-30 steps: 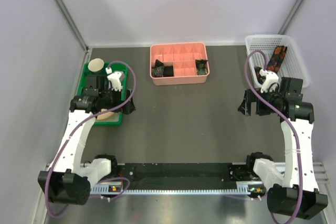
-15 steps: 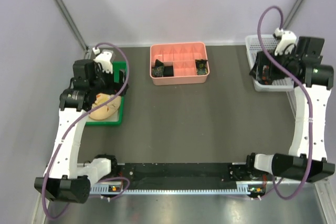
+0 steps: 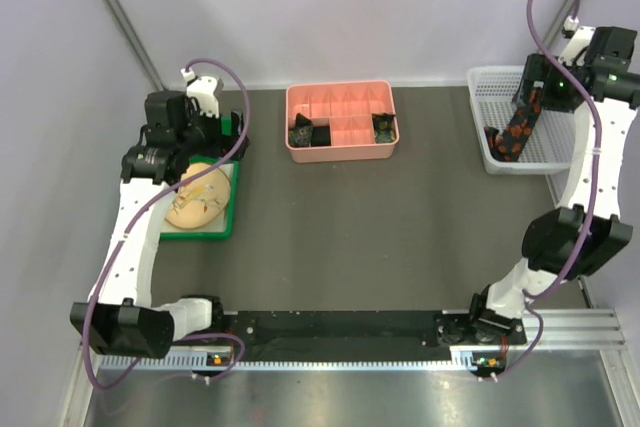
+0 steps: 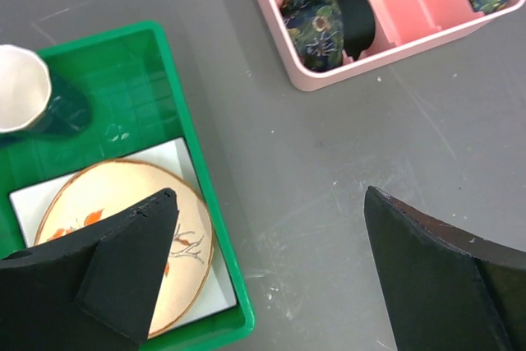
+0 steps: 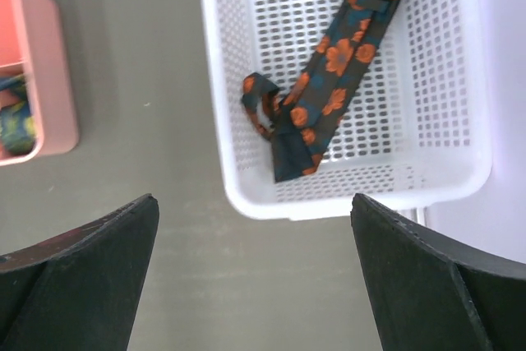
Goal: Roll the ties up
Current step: Pick up the tie from the bin.
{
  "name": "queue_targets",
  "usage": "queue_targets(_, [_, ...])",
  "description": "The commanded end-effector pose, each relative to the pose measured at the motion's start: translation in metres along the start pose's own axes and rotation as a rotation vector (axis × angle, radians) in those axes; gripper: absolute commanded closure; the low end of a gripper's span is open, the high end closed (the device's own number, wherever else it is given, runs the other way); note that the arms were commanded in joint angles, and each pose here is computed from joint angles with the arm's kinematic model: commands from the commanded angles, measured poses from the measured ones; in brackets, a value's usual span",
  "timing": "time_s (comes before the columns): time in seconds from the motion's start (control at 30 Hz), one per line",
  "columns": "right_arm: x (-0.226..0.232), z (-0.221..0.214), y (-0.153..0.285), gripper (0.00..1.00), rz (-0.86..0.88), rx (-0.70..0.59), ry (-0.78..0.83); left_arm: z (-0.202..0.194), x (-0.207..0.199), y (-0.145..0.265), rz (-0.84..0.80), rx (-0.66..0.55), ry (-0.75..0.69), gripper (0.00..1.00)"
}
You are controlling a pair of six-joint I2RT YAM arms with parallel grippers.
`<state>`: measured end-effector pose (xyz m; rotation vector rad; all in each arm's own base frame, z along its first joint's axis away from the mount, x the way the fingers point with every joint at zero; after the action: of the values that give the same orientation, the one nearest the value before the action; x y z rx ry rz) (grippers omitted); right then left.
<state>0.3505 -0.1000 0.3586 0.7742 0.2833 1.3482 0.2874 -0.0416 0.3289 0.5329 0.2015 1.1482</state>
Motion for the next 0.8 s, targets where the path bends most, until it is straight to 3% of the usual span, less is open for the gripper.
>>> queue_targets(0.0, [-0.013, 0.027, -0.027, 0.04, -0.071, -0.097, 0.005, 0.008, -0.003, -0.009, -0.053, -0.067, 0.001, 0.01])
queue_targets(0.33, [-0.066, 0.019, -0.131, 0.09, -0.15, 0.001, -0.09, -0.014, -0.005, -0.029, -0.096, 0.021, 0.015, 0.01])
queue_targets(0.77, [-0.116, 0.002, -0.242, 0.09, -0.22, -0.029, -0.105, -0.047, -0.005, -0.061, -0.168, 0.182, 0.021, 0.01])
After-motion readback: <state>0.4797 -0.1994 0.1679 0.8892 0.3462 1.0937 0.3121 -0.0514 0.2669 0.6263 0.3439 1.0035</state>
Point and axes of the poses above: each gripper's point midway between its finger pads, its own y axis back along the fingers, its own x axis along the line the jaws close on, z = x × y, the point moved 7 cm from there along y, back along the fingers, and after that the axes turned 13 degrees about -y, right-handed, at the moved point
